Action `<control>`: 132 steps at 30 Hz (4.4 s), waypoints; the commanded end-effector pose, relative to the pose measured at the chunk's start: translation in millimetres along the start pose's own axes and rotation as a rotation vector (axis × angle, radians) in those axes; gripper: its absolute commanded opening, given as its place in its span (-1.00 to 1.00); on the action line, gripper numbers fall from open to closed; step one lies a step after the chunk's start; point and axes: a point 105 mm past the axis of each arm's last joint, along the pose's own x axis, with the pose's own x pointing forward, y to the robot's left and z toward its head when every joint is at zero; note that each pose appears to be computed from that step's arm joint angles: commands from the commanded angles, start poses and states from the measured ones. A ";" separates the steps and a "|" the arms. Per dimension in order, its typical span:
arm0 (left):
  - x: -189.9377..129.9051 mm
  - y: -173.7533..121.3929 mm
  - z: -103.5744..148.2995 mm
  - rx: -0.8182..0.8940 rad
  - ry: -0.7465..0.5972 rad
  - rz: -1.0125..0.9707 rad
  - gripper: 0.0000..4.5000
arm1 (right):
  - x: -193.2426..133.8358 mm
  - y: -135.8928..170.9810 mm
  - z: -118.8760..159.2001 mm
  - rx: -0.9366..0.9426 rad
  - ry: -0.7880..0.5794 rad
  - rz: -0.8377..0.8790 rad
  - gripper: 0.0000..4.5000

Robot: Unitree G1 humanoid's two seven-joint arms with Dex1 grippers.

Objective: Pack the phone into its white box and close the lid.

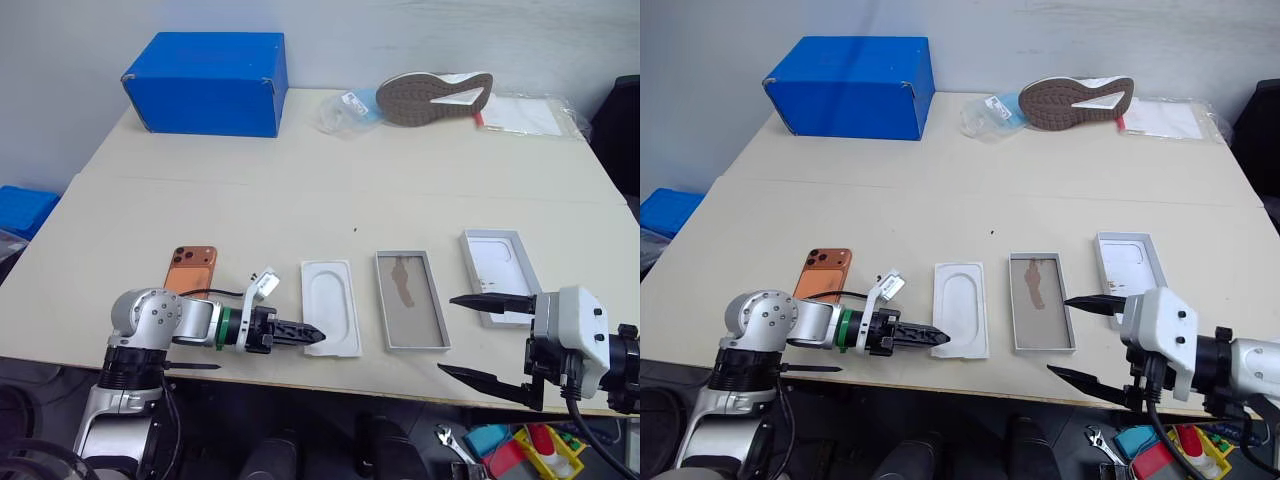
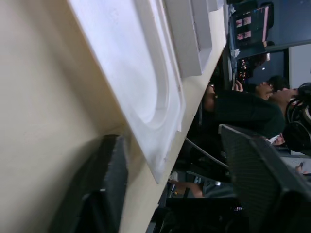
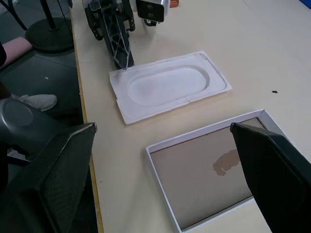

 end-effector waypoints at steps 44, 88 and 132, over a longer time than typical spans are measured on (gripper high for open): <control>14.6 -5.8 4.6 -0.045 -0.012 -0.023 -0.21 | 0.7 -1.8 4.6 -0.030 -0.011 -0.041 1.00; -30.2 -48.3 47.8 -0.005 0.004 -0.189 -0.99 | 45.3 -13.4 -72.9 -0.146 0.238 0.139 1.00; -32.1 -48.9 31.4 0.009 0.099 -0.189 -1.00 | 113.8 8.8 -28.4 -0.143 0.056 0.240 -0.17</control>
